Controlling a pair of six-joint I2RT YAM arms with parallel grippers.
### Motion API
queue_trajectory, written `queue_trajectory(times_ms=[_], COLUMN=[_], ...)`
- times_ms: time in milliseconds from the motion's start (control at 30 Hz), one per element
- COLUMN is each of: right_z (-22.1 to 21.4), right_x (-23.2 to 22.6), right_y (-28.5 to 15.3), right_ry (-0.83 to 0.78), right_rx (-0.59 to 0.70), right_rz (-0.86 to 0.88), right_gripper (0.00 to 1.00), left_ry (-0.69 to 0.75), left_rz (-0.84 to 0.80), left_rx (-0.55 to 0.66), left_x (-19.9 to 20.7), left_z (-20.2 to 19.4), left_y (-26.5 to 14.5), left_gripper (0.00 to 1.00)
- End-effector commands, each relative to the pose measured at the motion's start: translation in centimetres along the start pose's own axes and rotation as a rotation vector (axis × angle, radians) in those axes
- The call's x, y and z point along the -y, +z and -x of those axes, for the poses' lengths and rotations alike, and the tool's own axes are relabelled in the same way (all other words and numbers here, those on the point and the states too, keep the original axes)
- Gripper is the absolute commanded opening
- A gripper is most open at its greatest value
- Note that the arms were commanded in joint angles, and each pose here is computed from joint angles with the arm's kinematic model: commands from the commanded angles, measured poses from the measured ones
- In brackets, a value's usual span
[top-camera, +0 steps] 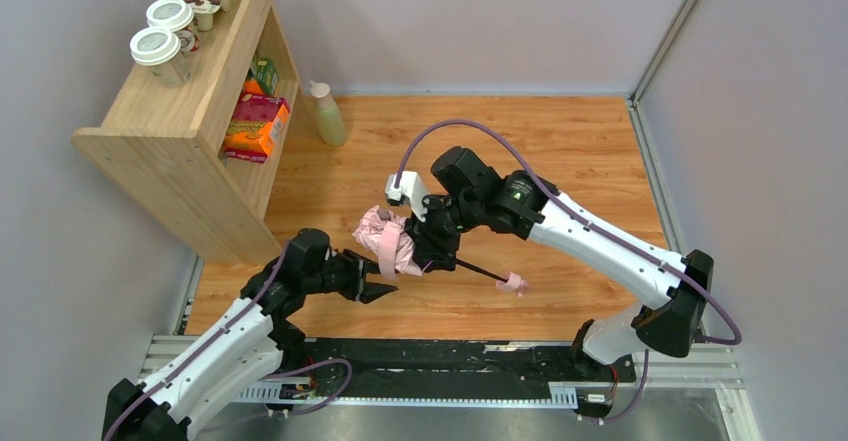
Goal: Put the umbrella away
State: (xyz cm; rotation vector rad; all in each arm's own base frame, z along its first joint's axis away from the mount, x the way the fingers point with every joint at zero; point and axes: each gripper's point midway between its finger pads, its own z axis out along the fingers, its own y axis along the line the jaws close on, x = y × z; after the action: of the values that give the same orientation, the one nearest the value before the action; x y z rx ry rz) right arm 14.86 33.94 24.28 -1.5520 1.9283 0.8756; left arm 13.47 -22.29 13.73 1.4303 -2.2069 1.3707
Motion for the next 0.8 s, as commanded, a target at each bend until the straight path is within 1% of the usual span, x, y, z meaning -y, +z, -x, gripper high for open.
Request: queue_trajectory(times_ms=[0,67,133,200,233,267,300,367,400,433,467,500,533,567,600,633,667,700,733,767], right_z=[4.3,4.5,4.7,4.8,4.9,4.7,4.6,4.0,3.5,3.3,2.8,2.3,2.0,1.6,1.6,1.3,1.2,1.1,0.6,0.4], right_x=[-0.3,-0.7,-0.9,-1.4,-1.7,-2.0,-2.4,-3.6,-4.6,-5.9,-7.3,-8.6,-10.0,-10.8,-10.7,-10.9,-10.8,-10.7,-10.7,-10.6], right_y=[-1.5,-1.6,-1.6,-1.7,-1.8,-1.7,-1.7,-2.0,-2.1,-2.7,-2.9,-3.0,-3.4,-3.4,-3.6,-3.7,-3.9,-3.8,-3.6,-3.7], right_ry=[-0.089,-0.092,-0.094,-0.093,-0.091,-0.084,-0.076,-0.055,-0.043,-0.036,-0.021,-0.006,0.01,0.037,0.077,0.129,0.214,0.264,0.296,0.316], right_rx=[0.13,0.135,0.14,0.146,0.149,0.147,0.145,0.135,0.129,0.14,0.147,0.15,0.159,0.163,0.176,0.177,0.167,0.162,0.151,0.145], right_rz=[-0.02,-0.01,-0.001,0.02,0.028,0.039,0.058,0.116,0.164,0.223,0.299,0.379,0.473,0.541,0.589,0.653,0.697,0.736,0.757,0.782], right_gripper=[0.0,0.0,0.0,0.0,0.0,0.0,0.0,0.0,0.0,0.0,0.0,0.0,0.0,0.0,0.0,0.0,0.0,0.0,0.0,0.0], left_ry=[-0.224,-0.222,-0.211,-0.2,-0.191,-0.172,-0.138,-0.055,0.028,0.163,0.233,0.381,0.459,0.621,0.702,0.822,0.903,0.996,1.071,1.141], left_rz=[-0.052,-0.059,-0.075,-0.084,-0.092,-0.111,-0.147,-0.235,-0.257,-0.299,-0.325,-0.366,-0.407,-0.489,-0.514,-0.553,-0.608,-0.635,-0.753,-0.777], left_rx=[-0.018,-0.015,-0.012,-0.011,-0.011,0.004,0.007,0.098,0.13,0.209,0.234,0.275,0.278,0.26,0.256,0.238,0.225,0.216,0.211,0.239], left_x=[2.2,2.3,2.6,2.8,2.9,3.1,3.8,5.2,5.5,6.4,7.2,8.5,9.4,11.3,12.2,13.3,14.8,15.2,16.6,16.7], left_z=[-0.4,-0.2,-0.1,-0.1,-0.1,0.2,0.2,1.6,1.8,2.8,2.8,3.1,3.0,2.0,1.4,0.5,-0.8,-1.4,-2.8,-2.7], left_y=[-0.4,-0.3,-0.2,-0.1,-0.1,-0.1,-0.1,-0.2,-0.2,-0.2,-0.3,0.1,0.4,0.6,0.8,1.0,0.6,0.8,-0.3,-0.5], left_gripper=[0.42,0.39,0.35,0.21,0.06,0.0,0.0,0.0,0.0,0.0,0.0,0.0,0.0,0.0,0.0,0.0,0.0,0.0,0.0,0.0])
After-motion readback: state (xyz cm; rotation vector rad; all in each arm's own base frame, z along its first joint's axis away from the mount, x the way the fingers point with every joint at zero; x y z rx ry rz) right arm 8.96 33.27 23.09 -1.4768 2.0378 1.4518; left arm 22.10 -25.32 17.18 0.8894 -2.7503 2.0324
